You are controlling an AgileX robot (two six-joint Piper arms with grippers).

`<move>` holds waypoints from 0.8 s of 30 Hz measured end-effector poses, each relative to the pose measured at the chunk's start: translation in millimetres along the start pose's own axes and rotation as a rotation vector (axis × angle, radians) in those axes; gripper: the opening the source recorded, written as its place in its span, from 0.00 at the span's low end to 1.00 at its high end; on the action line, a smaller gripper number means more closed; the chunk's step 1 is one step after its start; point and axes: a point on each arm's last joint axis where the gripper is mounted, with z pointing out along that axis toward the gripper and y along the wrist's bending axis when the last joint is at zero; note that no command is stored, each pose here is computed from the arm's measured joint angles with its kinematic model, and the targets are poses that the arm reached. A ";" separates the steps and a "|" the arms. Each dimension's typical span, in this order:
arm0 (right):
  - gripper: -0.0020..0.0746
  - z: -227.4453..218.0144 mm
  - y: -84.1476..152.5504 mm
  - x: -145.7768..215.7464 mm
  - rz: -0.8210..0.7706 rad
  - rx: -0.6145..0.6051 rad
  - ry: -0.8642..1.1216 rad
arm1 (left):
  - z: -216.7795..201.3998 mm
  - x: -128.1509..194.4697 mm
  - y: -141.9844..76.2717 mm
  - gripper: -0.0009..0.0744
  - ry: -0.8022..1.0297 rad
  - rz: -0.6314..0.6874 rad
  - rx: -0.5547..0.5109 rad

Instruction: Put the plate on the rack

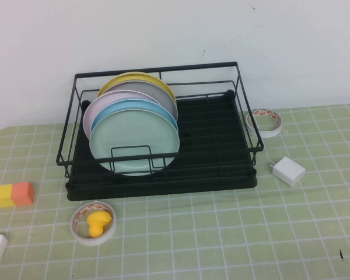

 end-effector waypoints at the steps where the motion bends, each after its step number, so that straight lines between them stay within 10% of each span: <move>1: 0.02 0.0 -0.1 0.0 0.001 0.001 0.000 | 0.0 0.0 0.0 0.01 0.000 -0.002 0.000; 24: 0.02 0.0 2.0 -0.1 -0.014 -0.041 -0.002 | 0.0 0.0 0.0 0.01 0.000 -0.007 0.000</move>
